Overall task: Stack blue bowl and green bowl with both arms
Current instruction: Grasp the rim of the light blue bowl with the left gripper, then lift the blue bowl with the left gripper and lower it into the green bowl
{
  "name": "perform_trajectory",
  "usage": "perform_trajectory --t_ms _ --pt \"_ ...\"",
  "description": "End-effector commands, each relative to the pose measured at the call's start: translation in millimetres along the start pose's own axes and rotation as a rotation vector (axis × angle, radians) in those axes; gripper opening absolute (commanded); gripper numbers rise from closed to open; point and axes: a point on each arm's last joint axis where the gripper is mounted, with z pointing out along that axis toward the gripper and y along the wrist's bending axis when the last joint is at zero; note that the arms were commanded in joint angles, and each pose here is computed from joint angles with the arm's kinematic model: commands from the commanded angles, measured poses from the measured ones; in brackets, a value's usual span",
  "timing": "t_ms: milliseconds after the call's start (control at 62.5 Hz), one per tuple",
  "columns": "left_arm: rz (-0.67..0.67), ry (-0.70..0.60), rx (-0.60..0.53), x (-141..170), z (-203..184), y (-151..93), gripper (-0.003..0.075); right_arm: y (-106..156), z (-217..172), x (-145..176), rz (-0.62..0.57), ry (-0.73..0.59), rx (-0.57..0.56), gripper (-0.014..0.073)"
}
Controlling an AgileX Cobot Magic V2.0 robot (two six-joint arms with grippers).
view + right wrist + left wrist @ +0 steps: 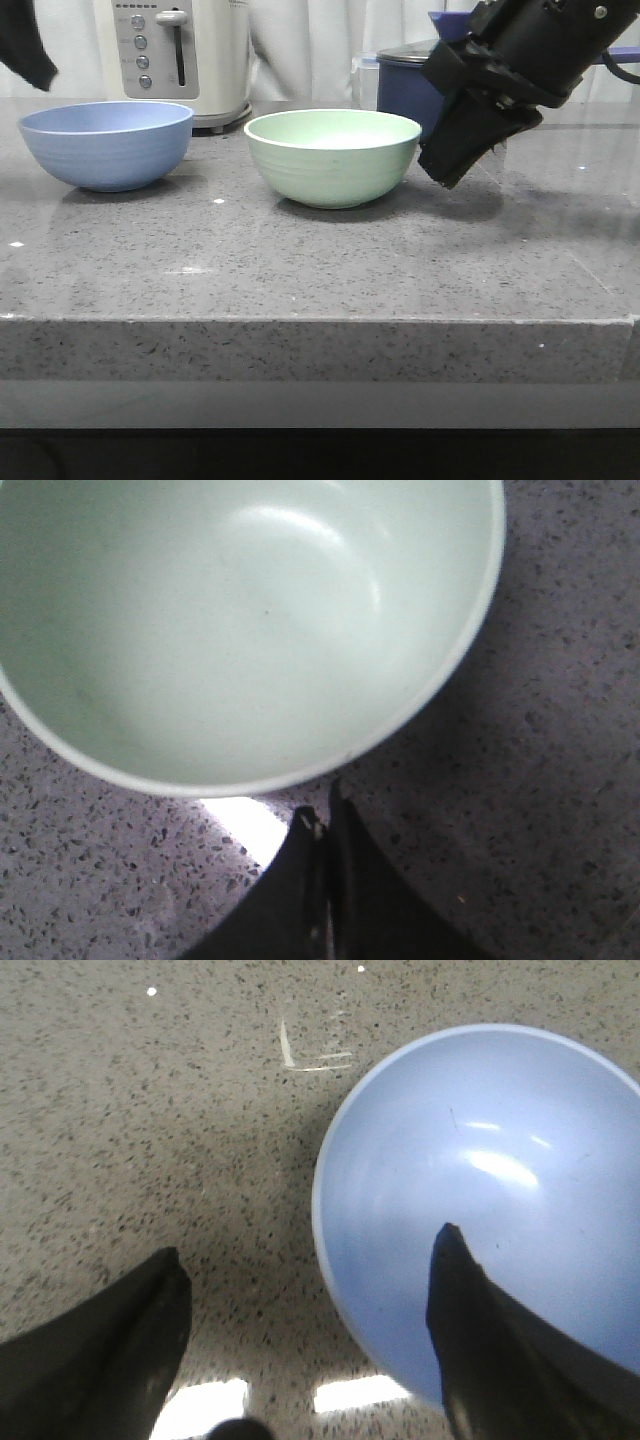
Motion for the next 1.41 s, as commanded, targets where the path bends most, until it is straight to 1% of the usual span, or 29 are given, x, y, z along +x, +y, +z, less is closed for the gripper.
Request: perform_trajectory --t_ms 0,352,448,576,688,752,928,1024,1120,1280,1392 --pt "-0.027 -0.103 0.015 -16.4 -8.2 -1.0 0.0491 3.5 -16.7 -13.8 -0.010 -0.093 0.018 -0.0064" --pt "-0.088 -0.098 0.058 -20.9 25.3 -1.4 0.0483 3.5 -16.7 -13.8 -0.010 -0.093 0.018 -0.0064" --pt "-0.090 -0.083 0.057 -20.1 31.2 -0.9 0.0403 3.5 -16.7 -13.8 -0.010 -0.093 0.018 -0.0064" --pt "-0.091 -0.074 0.057 -19.5 35.1 -0.6 0.0258 3.5 -16.7 -13.8 -0.010 -0.093 0.018 -0.0064" --pt "-0.091 -0.076 0.057 -19.7 35.1 -0.5 0.0153 3.5 -16.7 -13.8 -0.010 -0.093 0.018 -0.0064" --pt "-0.091 -0.076 0.057 -19.7 35.1 -0.5 0.0099 3.5 -16.7 -13.8 -0.010 -0.093 0.018 -0.0064" --pt "-0.090 -0.081 0.060 -21.0 30.7 -1.1 -0.0016 3.5 -16.7 -13.8 -0.010 -0.093 0.018 -0.0064" --pt "-0.084 -0.103 0.071 -23.6 20.9 -5.8 -0.0020 3.5 -16.7 -13.8 -0.010 -0.093 0.018 -0.0064" --pt "-0.059 -0.127 0.091 -29.8 4.2 -15.8 -0.0020 3.5 -16.7 -13.8 -0.010 -0.093 0.018 -0.0064" --pt "0.017 -0.172 0.150 -44.5 -18.7 -47.5 -0.0020 3.5 -16.7 -13.8 -0.010 -0.093 0.018 -0.0064" --pt "0.081 -0.223 0.204 -53.0 -32.6 -77.3 -0.0020 3.5 -16.7 -13.8 -0.010 -0.093 0.018 -0.0064"
